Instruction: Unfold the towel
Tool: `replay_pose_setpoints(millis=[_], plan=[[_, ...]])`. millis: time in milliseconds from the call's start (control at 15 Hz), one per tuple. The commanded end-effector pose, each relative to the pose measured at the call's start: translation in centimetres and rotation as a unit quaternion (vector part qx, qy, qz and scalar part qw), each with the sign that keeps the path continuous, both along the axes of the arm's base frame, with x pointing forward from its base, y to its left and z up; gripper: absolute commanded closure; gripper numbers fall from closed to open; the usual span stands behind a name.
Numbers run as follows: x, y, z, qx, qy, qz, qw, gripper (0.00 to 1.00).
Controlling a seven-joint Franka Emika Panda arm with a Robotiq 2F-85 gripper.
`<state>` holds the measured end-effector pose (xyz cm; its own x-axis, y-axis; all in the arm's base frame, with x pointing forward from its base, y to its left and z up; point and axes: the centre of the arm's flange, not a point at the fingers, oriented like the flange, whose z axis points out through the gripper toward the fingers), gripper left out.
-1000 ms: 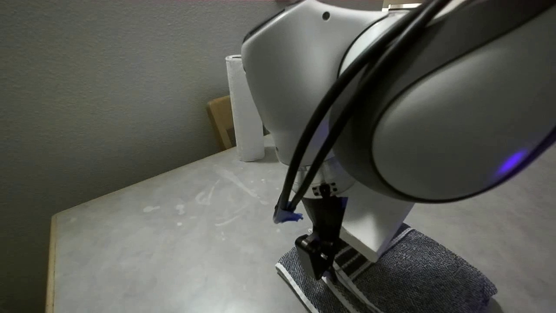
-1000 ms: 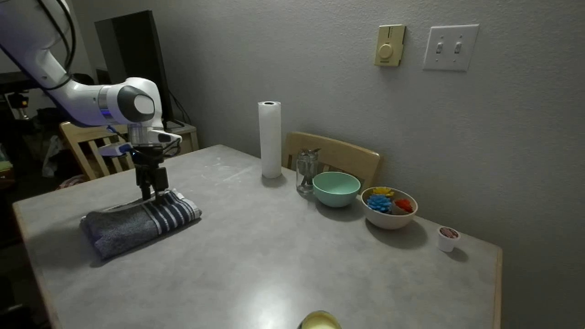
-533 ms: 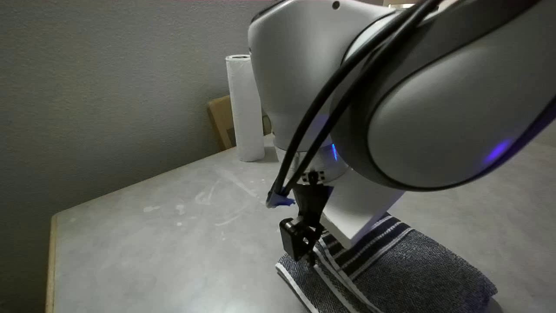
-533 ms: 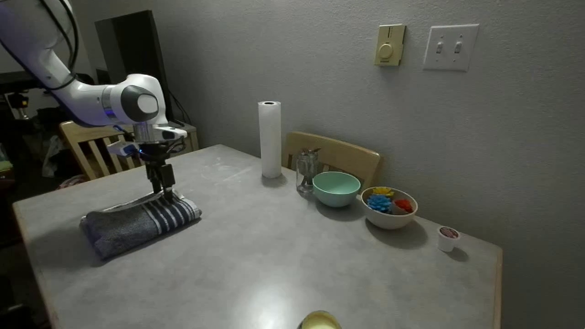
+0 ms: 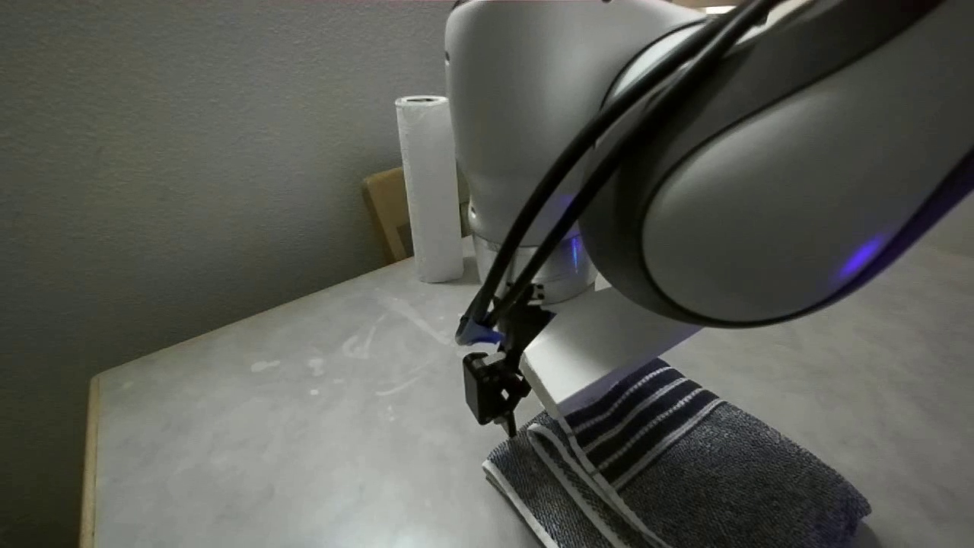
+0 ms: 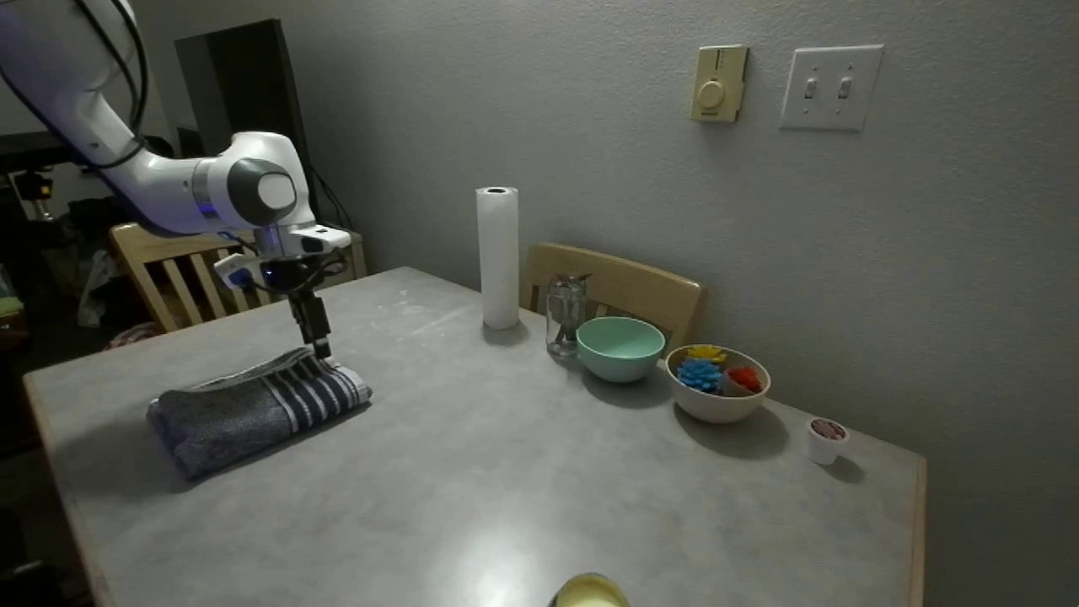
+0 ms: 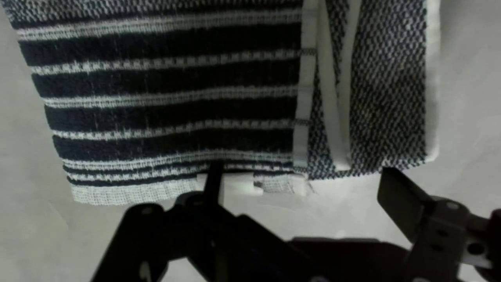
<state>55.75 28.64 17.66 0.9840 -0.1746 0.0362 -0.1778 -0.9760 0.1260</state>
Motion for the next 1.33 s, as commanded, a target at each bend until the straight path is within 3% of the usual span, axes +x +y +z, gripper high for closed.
replay_pose_setpoints(millis=[0,667,1267], plan=[[-0.7,-1.2,0.1,-0.012,-0.014,-0.027,0.9995,0.0],[-3.0,0.3,-0.6,-0.054,0.001,-0.073,0.9959,0.0],[-3.2,-0.1,-1.2,-0.091,0.012,-0.062,0.9938,0.0]])
